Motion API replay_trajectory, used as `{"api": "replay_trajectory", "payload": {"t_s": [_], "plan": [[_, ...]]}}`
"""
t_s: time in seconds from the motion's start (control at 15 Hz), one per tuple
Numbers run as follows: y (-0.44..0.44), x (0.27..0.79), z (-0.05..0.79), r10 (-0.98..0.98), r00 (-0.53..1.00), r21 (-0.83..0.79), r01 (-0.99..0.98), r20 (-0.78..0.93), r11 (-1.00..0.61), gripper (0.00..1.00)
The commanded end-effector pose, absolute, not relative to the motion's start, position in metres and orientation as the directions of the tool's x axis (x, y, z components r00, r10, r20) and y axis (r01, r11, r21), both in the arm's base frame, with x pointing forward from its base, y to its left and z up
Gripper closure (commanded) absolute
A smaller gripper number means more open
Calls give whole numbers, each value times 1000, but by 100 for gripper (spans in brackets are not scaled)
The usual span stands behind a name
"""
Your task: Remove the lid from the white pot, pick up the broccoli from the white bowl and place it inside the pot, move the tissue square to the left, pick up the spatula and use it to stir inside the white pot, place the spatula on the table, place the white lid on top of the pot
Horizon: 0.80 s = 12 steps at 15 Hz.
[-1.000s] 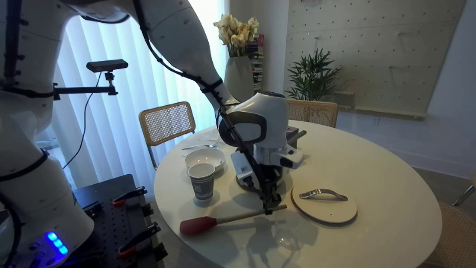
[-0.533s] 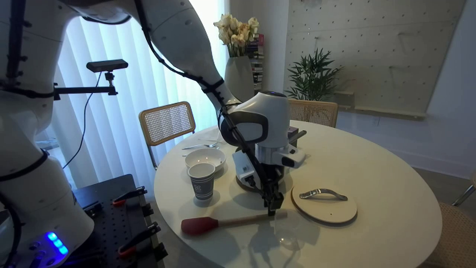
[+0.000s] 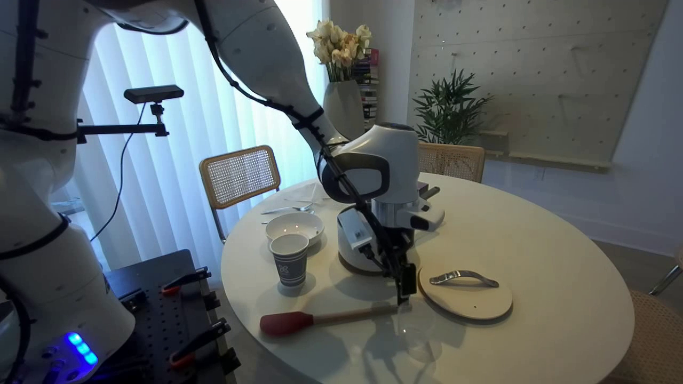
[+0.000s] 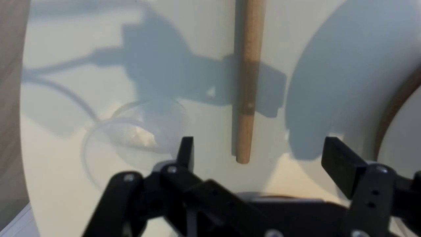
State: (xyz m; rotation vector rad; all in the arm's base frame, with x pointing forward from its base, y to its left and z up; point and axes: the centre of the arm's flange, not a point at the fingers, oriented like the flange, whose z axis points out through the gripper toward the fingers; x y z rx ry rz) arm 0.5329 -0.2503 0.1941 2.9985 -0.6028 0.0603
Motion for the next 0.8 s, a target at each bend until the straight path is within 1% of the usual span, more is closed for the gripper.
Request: {"api": "replay_trajectory", "payload": {"t_s": [0.0,0.47,0.73], "plan": [[-250,545,225,-391,913,54,-398,115,-916,0],[-260,565,267,-393,895,38,-410,213,-911,0],[-273,578,274,-413,852,-13,-432,321,-902,0]]}}
